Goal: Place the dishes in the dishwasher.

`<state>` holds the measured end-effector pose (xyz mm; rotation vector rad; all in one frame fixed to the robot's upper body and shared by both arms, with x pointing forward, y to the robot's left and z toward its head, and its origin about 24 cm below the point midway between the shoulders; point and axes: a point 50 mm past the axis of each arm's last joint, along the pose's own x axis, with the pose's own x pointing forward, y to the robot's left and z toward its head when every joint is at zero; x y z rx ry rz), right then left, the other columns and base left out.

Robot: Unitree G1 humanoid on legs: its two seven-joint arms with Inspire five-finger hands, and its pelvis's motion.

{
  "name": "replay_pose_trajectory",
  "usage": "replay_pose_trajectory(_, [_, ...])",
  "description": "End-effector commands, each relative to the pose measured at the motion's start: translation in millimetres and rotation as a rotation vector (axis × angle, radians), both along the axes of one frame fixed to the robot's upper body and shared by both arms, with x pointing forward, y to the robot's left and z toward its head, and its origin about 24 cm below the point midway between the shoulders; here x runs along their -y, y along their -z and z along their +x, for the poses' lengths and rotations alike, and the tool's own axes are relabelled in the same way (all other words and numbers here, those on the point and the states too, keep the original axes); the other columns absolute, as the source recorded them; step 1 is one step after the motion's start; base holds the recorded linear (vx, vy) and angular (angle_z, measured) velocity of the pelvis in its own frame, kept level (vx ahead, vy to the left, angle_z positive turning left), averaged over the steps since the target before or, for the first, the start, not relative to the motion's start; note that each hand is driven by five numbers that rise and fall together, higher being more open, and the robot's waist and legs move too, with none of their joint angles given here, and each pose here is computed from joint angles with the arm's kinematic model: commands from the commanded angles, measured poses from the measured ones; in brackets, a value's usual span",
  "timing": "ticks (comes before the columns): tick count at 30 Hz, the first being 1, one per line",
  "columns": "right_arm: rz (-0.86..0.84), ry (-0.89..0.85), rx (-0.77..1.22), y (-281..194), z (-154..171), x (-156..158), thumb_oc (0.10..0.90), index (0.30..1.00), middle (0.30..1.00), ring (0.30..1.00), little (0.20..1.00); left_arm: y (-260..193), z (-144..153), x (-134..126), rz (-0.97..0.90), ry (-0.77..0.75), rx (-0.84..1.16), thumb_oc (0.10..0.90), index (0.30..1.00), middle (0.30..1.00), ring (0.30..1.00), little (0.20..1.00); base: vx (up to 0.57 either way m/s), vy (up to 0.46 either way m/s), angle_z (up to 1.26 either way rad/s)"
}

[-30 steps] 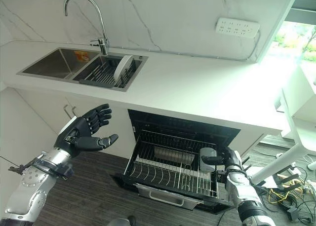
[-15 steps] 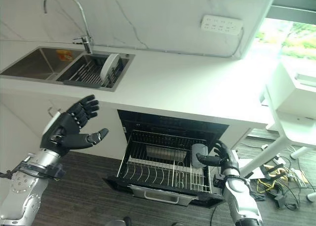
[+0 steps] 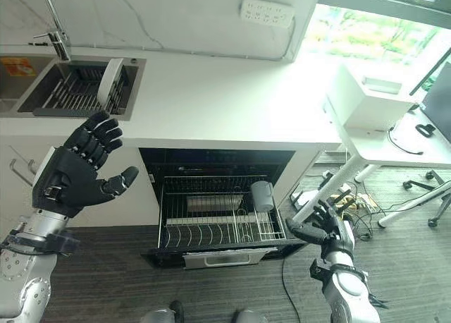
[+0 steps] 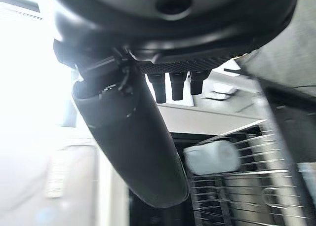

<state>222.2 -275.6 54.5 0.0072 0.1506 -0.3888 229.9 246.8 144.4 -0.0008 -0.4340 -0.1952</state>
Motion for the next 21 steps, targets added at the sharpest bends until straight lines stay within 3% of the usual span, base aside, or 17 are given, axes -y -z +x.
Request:
replay_pose_trajectory(1, [-0.087, 0.021, 0.478, -82.4, 11.8, 3.9, 0.800, 0.900, 0.900, 0.900, 0.900, -51.4, -10.4, 1.0, -0.058, 0.032, 0.304, 0.800, 0.900, 0.900, 0.900, 0.900, 0.03, -0.145, -0.17])
replay_pose_trajectory(10, [-0.152, -0.048, 0.577, -102.6, 20.6, -20.7, 0.800, 0.900, 0.900, 0.900, 0.900, -42.3, -17.0, 7.8, -0.096, -0.011, 0.308, 0.800, 0.900, 0.900, 0.900, 0.900, 0.00, -0.068, -0.12])
replay_pose_trajectory(21, [-0.241, 0.092, 0.698, -140.5, 9.8, 4.4, 0.800, 0.900, 0.900, 0.900, 0.900, -50.1, -24.0, 15.8, -0.188, 0.050, 0.406, 0.800, 0.900, 0.900, 0.900, 0.900, -0.10, 0.343, 0.18])
